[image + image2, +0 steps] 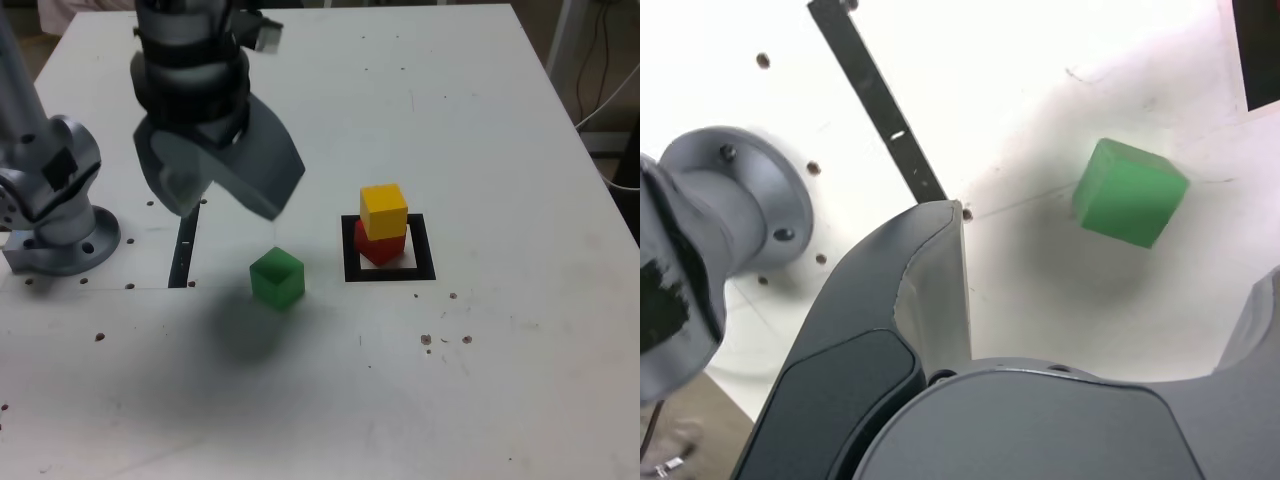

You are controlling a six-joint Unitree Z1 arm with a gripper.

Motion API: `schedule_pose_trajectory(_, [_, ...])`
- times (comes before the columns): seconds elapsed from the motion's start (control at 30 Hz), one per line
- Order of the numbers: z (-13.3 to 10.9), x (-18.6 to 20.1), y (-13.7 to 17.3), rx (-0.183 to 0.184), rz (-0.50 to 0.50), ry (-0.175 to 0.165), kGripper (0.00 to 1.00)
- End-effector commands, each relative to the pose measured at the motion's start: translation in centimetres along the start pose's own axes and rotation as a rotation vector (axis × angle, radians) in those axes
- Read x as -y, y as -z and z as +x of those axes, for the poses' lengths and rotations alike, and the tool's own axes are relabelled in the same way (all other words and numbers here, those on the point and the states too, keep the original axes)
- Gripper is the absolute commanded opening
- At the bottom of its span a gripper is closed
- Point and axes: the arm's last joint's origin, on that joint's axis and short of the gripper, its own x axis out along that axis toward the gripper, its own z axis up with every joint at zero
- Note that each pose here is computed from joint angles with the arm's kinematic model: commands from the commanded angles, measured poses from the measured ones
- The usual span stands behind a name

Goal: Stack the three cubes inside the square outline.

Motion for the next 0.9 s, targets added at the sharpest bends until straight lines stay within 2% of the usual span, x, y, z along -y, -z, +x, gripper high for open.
schedule_pose_trajectory(0.0, [0.5, 0.5, -0.4, -0.001, 0.030, -0.017, 0.99])
schedule_pose_trajectory(0.13, [1.3, 1.3, -1.4, 0.007, 0.073, -0.036, 0.98])
schedule_pose_trajectory(0.23, [2.2, 1.8, -2.6, -0.010, 0.096, -0.036, 0.96])
schedule_pose_trajectory(0.4, [3.7, 2.2, -4.1, -0.053, 0.117, -0.020, 0.94])
schedule_pose_trajectory(0.57, [4.9, 2.6, -5.4, -0.075, 0.138, -0.003, 0.91])
schedule_pose_trajectory(0.7, [5.9, 2.8, -6.3, -0.093, 0.146, 0.013, 0.86])
schedule_pose_trajectory(0.77, [6.5, 2.8, -6.5, -0.094, 0.149, 0.024, 0.83])
schedule_pose_trajectory(0.87, [7.3, 2.8, -6.8, -0.076, 0.154, 0.043, 0.81])
